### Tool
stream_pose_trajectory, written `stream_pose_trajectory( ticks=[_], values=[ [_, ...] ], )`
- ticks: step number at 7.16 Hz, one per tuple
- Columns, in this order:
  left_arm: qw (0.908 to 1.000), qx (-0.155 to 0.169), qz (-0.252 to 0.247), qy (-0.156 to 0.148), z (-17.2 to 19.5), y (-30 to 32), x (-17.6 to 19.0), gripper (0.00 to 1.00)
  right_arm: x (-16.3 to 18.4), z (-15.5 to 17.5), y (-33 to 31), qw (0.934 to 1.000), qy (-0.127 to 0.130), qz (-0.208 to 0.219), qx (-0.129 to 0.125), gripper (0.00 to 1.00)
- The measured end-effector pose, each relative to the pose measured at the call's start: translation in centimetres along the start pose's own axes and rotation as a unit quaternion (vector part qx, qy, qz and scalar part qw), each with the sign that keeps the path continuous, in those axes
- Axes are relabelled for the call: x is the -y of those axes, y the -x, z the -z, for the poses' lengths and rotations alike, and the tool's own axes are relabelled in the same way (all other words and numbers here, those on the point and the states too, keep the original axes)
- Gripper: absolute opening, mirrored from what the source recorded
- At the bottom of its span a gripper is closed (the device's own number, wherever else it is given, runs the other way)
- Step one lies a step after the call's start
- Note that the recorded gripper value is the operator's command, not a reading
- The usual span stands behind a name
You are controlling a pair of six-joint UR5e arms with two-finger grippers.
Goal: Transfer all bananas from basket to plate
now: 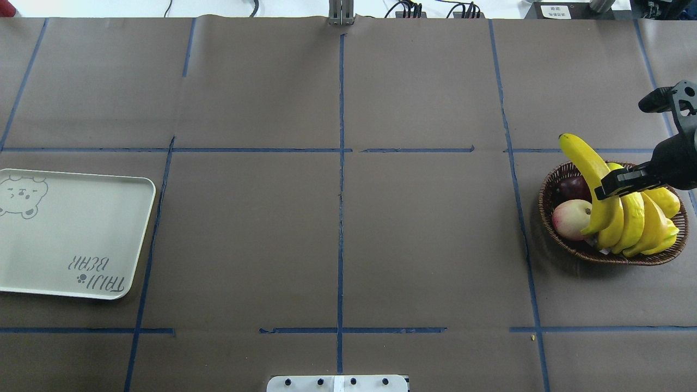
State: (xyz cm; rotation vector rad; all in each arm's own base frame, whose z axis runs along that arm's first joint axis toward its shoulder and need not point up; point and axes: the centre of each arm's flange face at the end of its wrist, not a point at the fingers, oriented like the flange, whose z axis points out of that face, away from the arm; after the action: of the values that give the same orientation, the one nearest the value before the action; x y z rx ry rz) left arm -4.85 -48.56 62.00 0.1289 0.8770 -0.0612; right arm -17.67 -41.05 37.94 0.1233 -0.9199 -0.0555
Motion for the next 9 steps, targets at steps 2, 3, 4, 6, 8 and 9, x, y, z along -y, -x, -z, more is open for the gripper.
stream_pose_trajectory(
  ticks=[2,3,4,6,8,9],
  values=[
    [0.9993,-0.026,0.021,-0.018,-3.1,-6.2,0.9,1.0,2.8,0.1,6.4,0.9916,-0.032,-0.092,0.085,0.0],
    [0.9976,-0.051,0.037,-0.029,-4.7,-9.6,1.1,1.0,2.8,-1.2,9.9,0.9832,-0.041,-0.122,0.129,0.01],
    [0.9939,-0.084,0.059,-0.039,-5.5,-13.6,1.4,1.0,1.8,-3.2,13.4,0.9761,-0.053,-0.132,0.164,0.01],
    [0.9814,-0.156,0.102,-0.045,-6.0,-21.2,2.0,1.0,-1.5,-7.2,19.7,0.9725,-0.053,-0.1,0.204,0.01],
    [0.9603,-0.23,0.155,-0.028,-6.3,-31.9,2.8,1.0,-3.7,-10.3,26.6,0.9711,-0.051,-0.058,0.226,0.01],
    [0.9442,-0.268,0.191,-0.018,-7.2,-39.0,2.2,1.0,-4.5,-11.2,29.1,0.9699,-0.057,-0.048,0.232,0.01]
  ],
)
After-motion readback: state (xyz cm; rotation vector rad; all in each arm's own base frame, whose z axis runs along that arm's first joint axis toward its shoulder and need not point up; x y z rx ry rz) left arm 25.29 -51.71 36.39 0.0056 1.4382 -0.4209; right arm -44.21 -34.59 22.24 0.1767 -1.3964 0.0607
